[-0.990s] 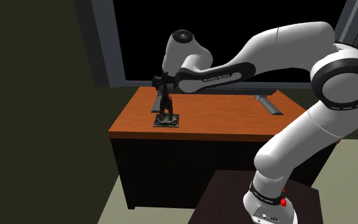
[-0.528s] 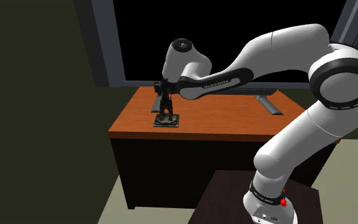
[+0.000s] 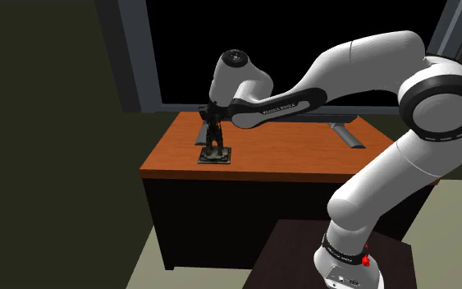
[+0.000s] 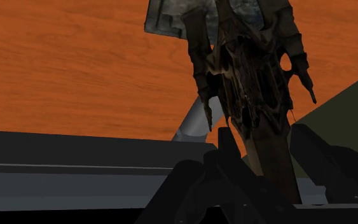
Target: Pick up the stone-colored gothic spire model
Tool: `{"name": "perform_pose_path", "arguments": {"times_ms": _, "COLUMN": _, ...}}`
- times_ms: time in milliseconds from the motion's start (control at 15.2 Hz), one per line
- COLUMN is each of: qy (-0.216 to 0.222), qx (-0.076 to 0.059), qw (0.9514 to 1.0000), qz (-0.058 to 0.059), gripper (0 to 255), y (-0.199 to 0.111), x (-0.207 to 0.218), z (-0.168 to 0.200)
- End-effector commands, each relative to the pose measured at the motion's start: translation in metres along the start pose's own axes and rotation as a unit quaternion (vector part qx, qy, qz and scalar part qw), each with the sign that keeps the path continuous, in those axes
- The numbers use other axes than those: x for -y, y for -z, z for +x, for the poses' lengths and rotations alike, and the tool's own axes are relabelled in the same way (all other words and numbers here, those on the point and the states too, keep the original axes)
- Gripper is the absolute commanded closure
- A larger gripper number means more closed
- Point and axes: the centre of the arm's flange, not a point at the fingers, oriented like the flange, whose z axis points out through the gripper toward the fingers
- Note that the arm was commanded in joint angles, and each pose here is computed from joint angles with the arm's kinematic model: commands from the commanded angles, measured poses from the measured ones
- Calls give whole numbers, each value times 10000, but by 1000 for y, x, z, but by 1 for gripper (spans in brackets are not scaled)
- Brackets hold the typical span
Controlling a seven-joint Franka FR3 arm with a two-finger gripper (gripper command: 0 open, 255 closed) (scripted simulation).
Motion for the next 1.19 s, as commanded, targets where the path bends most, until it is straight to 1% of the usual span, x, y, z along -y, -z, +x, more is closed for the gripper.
{"name": "perform_pose_path", "arguments": {"times_ms": 0, "qy": 2, "qx": 8, "qw": 10000, "qz": -5, "gripper": 255, "y": 0, "x": -1, "z": -1}}
{"name": "perform_pose_path", "arguments": {"times_ms": 990, "qy": 2, "qx": 8, "qw": 10000, "qz": -5, "gripper": 255, "y": 60, "x": 3, "z": 51}}
{"name": "perform_pose_path", "arguments": {"times_ms": 1122, "qy": 2, "qx": 8, "qw": 10000, "qz": -5, "gripper": 255, "y": 61, "x": 3, "z": 51}}
